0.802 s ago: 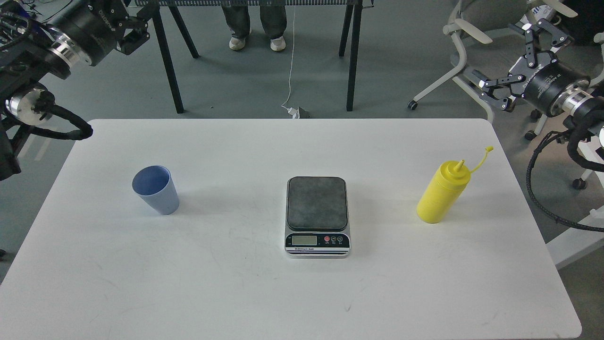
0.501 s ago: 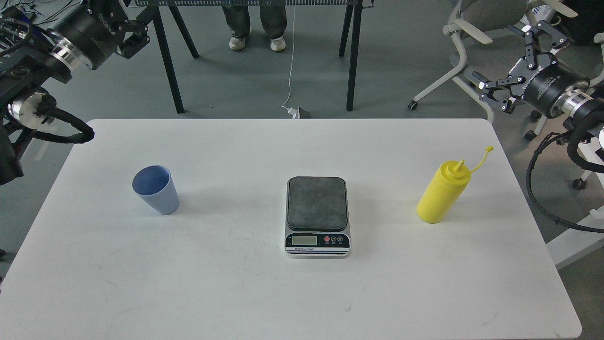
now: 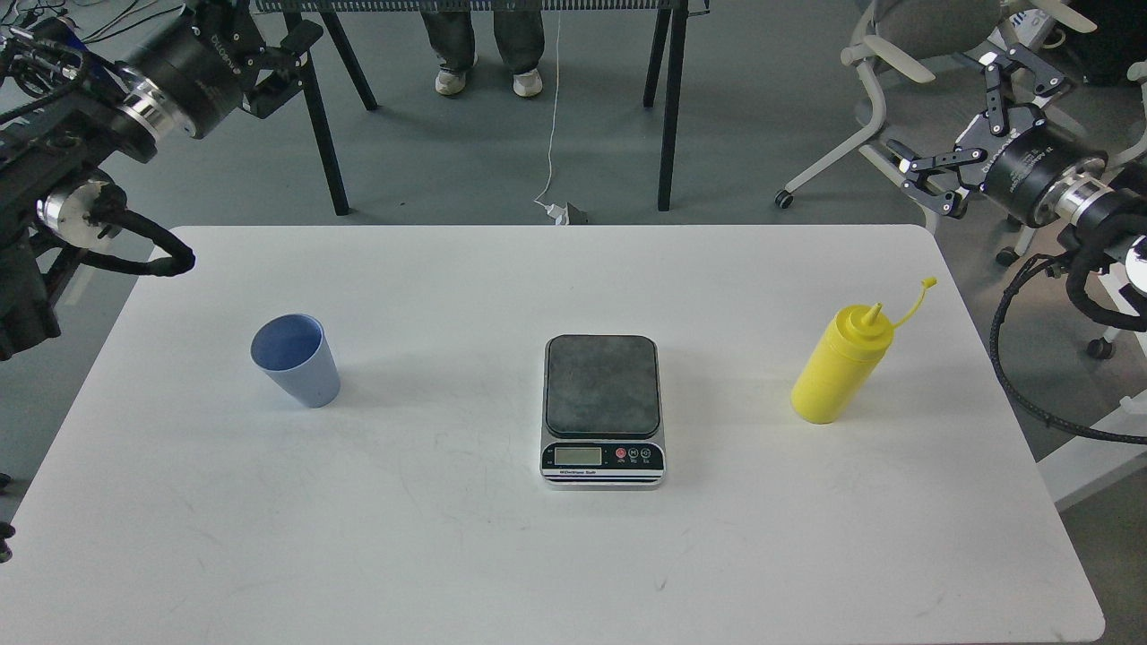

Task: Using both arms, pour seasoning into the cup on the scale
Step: 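Move the left gripper down toward the blue cup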

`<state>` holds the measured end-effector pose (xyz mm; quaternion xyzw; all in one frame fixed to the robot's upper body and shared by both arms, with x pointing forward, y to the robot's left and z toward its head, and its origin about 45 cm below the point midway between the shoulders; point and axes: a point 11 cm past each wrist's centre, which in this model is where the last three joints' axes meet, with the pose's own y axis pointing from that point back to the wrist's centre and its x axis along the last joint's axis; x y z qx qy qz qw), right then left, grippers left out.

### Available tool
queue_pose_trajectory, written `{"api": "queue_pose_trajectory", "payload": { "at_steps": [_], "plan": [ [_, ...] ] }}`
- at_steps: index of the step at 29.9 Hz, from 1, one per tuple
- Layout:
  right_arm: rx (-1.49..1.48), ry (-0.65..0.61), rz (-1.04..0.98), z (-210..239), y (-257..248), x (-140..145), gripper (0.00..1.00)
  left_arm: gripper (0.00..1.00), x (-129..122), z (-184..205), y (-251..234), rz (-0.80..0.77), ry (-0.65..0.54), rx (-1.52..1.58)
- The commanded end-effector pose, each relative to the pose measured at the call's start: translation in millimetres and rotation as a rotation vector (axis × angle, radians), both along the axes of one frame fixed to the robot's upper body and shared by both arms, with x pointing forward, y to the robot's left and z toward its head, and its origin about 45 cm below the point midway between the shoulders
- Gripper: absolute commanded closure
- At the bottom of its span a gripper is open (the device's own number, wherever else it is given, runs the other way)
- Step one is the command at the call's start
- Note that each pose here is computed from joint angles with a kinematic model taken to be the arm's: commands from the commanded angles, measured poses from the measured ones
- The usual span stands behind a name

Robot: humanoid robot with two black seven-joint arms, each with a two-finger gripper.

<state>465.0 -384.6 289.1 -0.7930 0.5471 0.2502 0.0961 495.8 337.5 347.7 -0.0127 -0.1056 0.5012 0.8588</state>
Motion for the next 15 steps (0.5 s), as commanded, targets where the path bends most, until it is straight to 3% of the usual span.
{"api": "queue_pose_trajectory", "payload": {
  "at_steps": [1, 10, 15],
  "plan": [
    [0.004, 0.0, 0.003, -1, 2, 0, 0.01, 0.0, -3, -2, 9, -0.003, 0.001, 0.116],
    [0.017, 0.005, 0.018, -5, 12, 2, 0.01, 0.0, -12, -8, 32, -0.045, 0.006, 0.562],
    [0.027, 0.01, 0.027, -9, 19, 4, 0.01, 0.01, -13, -12, 32, -0.059, 0.01, 0.625]
  ]
}}
